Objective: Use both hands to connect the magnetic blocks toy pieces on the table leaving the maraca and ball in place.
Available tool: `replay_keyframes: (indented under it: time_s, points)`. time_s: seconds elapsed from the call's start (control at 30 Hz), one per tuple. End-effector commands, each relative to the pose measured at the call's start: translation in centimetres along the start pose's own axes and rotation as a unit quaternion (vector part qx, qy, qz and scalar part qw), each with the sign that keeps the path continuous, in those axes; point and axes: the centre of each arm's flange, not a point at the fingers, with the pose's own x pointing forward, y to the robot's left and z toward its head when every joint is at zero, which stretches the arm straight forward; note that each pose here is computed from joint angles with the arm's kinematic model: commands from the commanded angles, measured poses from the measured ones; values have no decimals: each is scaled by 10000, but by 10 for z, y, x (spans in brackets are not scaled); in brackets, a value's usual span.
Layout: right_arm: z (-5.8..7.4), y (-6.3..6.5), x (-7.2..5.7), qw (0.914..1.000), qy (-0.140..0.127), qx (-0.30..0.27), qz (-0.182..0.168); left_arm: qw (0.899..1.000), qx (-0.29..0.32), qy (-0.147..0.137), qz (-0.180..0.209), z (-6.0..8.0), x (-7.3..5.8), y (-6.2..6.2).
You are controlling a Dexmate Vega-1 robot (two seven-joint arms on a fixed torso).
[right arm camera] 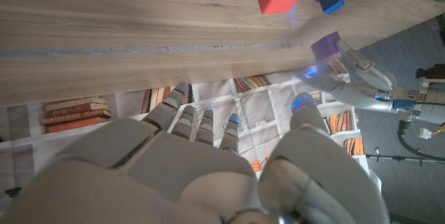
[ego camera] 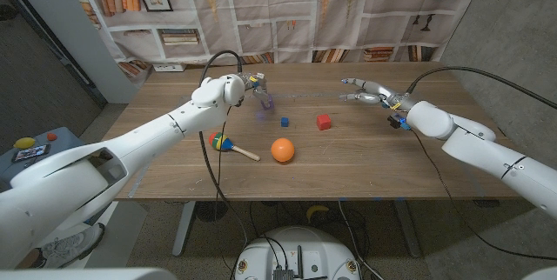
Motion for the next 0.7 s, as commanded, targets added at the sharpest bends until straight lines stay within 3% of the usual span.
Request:
replay_keyframes:
  time_s: [0.03,0.27,0.53,0.7]
  points:
    - [28,-13,10,9869,466,-1396,654,9999,-115,-34,84,-3,-2,-8]
    - [43,-15,16,9771,512,-1900,807,9999,-120,-1,31,-4,-3,-12]
    - [52,-16,23,9703,477,-2177,941,9999,-119,6,4,-5,-4,-14]
    - [59,-15,30,9615,478,-2426,1199,9999,-124,-12,16,-5,-5,-16]
